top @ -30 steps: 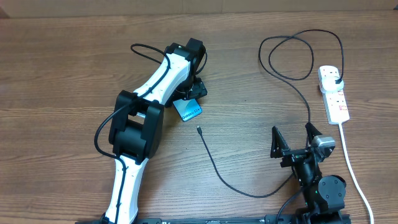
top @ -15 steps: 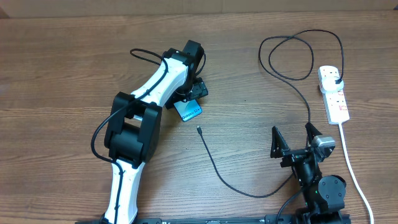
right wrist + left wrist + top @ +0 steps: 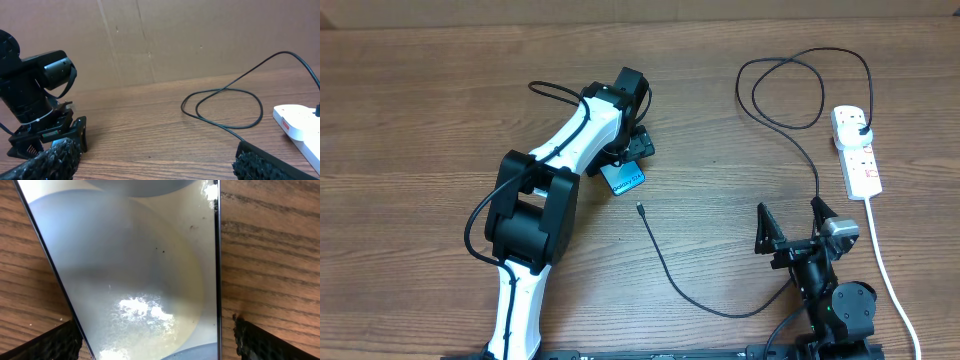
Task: Plug charger to phone and switch on socket
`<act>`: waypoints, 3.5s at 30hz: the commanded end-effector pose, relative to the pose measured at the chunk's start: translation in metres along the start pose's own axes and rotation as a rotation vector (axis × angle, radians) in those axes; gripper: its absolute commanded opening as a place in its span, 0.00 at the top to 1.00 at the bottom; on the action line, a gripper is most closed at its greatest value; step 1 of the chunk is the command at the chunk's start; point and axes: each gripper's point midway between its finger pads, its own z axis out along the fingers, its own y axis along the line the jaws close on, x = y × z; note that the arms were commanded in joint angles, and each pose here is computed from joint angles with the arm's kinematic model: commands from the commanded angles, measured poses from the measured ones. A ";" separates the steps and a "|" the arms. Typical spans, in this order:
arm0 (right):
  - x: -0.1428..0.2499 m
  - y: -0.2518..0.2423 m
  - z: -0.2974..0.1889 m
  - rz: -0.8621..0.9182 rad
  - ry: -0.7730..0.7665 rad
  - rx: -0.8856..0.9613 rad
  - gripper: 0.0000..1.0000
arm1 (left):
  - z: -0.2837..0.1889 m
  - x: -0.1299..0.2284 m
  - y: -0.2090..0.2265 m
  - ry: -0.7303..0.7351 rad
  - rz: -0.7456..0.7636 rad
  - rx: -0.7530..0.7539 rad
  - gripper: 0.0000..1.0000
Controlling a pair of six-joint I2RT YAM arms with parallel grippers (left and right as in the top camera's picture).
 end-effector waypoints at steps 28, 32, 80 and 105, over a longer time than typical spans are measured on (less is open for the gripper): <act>0.002 -0.001 0.000 -0.005 -0.004 0.005 0.00 | 0.050 0.046 0.029 0.199 -0.071 -0.110 0.26; 0.002 -0.001 0.000 -0.005 -0.004 0.005 0.00 | 0.050 0.047 0.030 0.203 -0.071 -0.114 0.32; 0.002 -0.001 0.000 -0.005 -0.004 0.005 0.00 | 0.014 0.021 0.011 0.151 -0.057 -0.085 0.96; 0.002 0.007 0.000 0.003 0.001 -0.038 0.00 | -0.022 0.011 -0.008 0.148 -0.052 -0.028 0.96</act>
